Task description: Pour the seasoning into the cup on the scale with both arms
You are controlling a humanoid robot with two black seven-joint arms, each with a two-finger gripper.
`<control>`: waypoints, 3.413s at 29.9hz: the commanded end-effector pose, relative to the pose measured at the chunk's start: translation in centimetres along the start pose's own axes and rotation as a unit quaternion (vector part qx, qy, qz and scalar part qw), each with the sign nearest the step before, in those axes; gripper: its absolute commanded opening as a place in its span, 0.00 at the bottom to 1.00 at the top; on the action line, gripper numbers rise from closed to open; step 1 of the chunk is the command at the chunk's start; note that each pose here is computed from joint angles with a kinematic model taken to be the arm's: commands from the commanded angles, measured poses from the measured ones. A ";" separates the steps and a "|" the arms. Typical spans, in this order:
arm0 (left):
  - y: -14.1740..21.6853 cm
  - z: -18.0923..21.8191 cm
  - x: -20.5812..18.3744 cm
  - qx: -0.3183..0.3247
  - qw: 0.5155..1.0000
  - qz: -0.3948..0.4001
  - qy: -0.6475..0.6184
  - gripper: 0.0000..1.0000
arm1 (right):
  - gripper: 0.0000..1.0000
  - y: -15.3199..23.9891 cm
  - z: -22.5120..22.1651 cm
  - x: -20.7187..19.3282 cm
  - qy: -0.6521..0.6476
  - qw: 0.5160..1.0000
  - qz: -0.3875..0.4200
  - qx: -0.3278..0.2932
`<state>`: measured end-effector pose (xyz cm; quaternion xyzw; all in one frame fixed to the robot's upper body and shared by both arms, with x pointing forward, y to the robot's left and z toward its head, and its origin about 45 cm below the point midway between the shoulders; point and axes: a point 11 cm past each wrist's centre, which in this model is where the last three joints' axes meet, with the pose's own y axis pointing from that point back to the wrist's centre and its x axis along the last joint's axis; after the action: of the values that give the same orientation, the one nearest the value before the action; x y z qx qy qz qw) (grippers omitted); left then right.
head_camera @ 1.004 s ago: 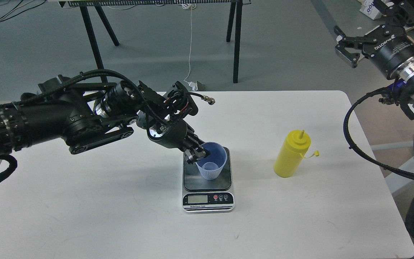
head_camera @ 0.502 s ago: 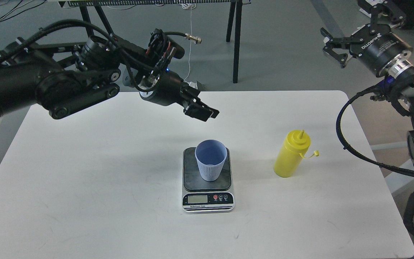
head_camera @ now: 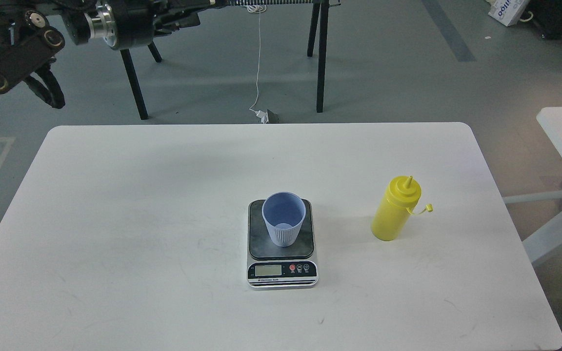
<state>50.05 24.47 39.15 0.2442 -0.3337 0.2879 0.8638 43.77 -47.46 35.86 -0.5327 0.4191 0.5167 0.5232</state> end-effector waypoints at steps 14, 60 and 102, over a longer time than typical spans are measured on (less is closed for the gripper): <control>-2.1 -1.5 -3.5 -0.006 0.998 -0.015 0.053 0.99 | 0.99 20.2 4.2 19.1 0.006 0.971 0.231 -0.060; -1.1 -4.1 -5.3 0.014 0.997 -0.019 0.077 0.99 | 0.99 16.6 15.4 29.8 0.054 0.930 0.309 -0.192; 0.1 -4.9 -4.9 0.023 0.996 -0.010 0.080 0.99 | 0.01 -5.6 9.6 6.9 0.444 0.854 0.219 -0.162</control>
<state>49.18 25.91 32.38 0.2439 -0.2541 0.3051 0.8848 46.87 -38.56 26.88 -0.6422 0.6103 0.4507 0.1091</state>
